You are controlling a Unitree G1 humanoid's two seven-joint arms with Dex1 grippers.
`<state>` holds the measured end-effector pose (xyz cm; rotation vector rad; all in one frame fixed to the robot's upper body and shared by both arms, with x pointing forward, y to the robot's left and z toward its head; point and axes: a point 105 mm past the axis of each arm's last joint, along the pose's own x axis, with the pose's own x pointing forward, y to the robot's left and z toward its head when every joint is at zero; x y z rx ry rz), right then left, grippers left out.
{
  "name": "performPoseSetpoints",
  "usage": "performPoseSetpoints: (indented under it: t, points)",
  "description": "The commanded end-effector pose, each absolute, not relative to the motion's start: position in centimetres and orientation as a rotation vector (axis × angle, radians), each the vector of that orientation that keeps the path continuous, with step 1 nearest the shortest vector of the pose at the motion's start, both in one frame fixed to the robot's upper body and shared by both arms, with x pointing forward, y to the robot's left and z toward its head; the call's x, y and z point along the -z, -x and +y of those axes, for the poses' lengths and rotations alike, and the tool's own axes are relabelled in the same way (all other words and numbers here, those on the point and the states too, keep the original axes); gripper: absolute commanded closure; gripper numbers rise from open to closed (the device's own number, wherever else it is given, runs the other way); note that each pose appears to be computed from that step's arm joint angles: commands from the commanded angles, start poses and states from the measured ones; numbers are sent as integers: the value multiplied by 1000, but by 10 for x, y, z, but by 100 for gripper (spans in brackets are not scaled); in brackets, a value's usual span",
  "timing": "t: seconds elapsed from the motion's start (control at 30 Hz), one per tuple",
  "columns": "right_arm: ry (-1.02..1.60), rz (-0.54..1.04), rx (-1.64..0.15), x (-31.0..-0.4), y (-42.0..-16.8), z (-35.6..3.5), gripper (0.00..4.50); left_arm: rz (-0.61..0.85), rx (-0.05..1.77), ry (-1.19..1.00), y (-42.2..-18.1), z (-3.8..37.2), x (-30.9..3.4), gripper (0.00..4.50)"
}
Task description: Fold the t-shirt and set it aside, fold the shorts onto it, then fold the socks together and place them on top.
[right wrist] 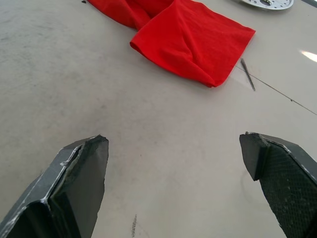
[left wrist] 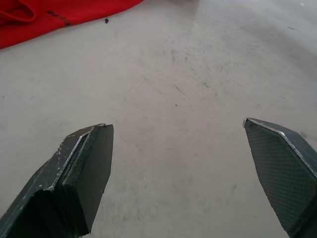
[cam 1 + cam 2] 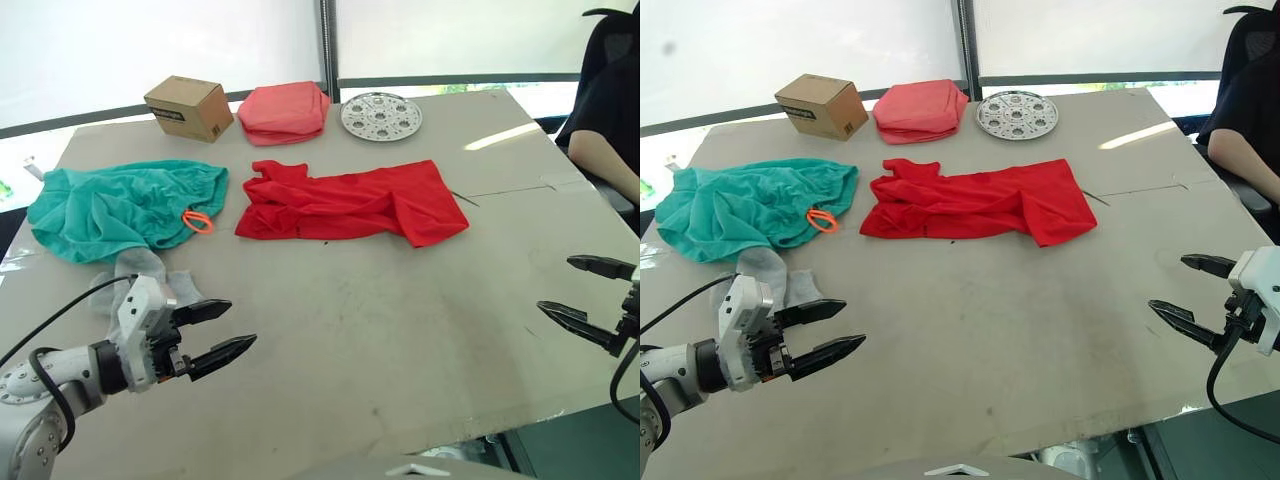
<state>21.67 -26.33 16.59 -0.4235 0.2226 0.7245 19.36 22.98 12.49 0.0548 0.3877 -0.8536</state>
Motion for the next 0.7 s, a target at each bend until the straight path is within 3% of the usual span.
performPoseSetpoints:
  t: [0.03, 0.13, 0.23, 0.4, 0.5, 0.7]
  points:
    - [442, 152, -735, -175, -225, -253, 0, 294, 826, -95, -208, 228, -141, 2]
    - [373, 27, -798, -185, -240, -213, 0, 201, 729, -132, -241, 226, -151, 2]
    - [335, -46, -889, -192, -243, -178, 0, 189, 707, -157, -263, 222, -155, 2]
    - [273, -143, -1040, -204, -245, -119, 0, 150, 634, -269, -320, 219, -164, 2]
    - [269, -154, -1045, -207, -248, -107, 0, 140, 650, -330, -344, 215, -167, 2]
    - [375, -14, -963, -179, -262, -114, 0, 120, 768, -534, -383, 200, -165, 2]
